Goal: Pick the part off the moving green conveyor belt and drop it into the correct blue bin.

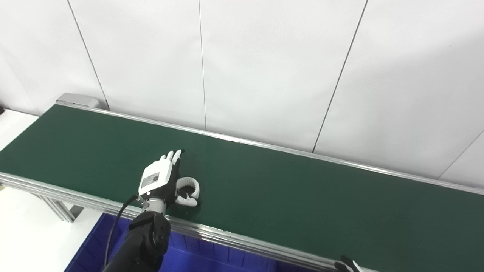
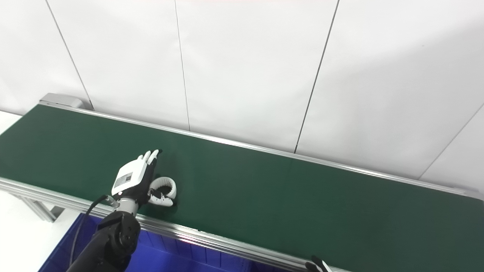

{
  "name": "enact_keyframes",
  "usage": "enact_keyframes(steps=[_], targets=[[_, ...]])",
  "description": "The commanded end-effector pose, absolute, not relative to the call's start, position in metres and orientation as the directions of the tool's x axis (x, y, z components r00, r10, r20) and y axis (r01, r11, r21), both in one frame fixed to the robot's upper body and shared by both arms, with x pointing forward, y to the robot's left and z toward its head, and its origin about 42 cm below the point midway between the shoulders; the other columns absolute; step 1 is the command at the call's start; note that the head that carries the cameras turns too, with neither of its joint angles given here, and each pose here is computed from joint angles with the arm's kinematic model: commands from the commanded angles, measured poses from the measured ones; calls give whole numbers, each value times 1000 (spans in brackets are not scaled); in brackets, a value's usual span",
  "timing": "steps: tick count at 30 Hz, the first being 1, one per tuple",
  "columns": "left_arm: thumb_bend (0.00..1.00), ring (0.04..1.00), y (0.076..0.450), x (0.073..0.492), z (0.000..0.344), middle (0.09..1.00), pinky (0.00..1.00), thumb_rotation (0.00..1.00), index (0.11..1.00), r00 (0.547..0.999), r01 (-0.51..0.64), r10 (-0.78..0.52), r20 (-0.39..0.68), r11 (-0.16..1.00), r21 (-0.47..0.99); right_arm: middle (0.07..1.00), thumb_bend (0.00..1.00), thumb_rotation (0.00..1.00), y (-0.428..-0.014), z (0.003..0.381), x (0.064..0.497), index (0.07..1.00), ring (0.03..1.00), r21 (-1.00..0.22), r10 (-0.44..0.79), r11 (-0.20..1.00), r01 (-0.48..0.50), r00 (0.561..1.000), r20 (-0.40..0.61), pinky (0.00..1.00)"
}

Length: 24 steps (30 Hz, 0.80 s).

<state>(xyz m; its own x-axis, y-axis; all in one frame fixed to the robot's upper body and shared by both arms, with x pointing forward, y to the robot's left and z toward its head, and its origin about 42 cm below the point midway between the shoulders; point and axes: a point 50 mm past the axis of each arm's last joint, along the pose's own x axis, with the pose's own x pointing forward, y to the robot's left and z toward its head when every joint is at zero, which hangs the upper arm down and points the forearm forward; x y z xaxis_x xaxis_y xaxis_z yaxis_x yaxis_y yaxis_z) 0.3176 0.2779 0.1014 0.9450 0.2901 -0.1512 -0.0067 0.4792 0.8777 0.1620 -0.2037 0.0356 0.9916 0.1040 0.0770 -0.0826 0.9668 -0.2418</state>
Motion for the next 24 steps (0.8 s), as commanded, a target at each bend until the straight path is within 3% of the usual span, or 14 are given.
enact_keyframes(steps=[1,4,5,6,7,8,10,16,24], targets=[[784,980,282,325,116,985,957,0,936,948,-47,300,-104,457,888,789,597,313,-203,45,163,844,753,-226,106,972,-70,983,152,685],[721,857,282,325,116,893,807,0,894,947,-37,298,-121,475,879,786,603,323,-202,46,164,842,749,-226,107,972,-70,982,153,677],[718,851,282,325,116,889,800,0,892,946,-41,297,-129,504,863,786,604,323,-202,46,164,842,749,-223,107,972,-71,982,154,677],[684,719,282,325,117,789,649,0,818,946,-44,296,-134,525,850,785,610,323,-202,46,164,840,747,-221,106,973,-71,982,155,676],[664,637,282,325,118,726,554,0,771,944,-48,297,-142,550,833,784,613,323,-202,46,164,839,746,-221,108,973,-72,982,155,675],[581,516,282,325,119,608,471,0,662,943,-50,297,-148,567,822,784,613,326,-202,46,164,840,746,-220,109,973,-73,982,155,674],[510,404,280,324,121,485,343,0,555,946,-41,285,-158,586,809,786,608,325,-202,47,164,841,745,-220,108,973,-72,982,156,669],[502,437,274,324,121,514,380,0,485,963,-48,236,-131,627,778,791,604,341,-202,48,162,844,752,-213,106,974,-71,982,157,678],[498,374,272,325,116,454,241,0,512,977,-44,181,-111,685,728,799,574,342,-203,47,162,850,759,-215,105,974,-71,982,154,691]])
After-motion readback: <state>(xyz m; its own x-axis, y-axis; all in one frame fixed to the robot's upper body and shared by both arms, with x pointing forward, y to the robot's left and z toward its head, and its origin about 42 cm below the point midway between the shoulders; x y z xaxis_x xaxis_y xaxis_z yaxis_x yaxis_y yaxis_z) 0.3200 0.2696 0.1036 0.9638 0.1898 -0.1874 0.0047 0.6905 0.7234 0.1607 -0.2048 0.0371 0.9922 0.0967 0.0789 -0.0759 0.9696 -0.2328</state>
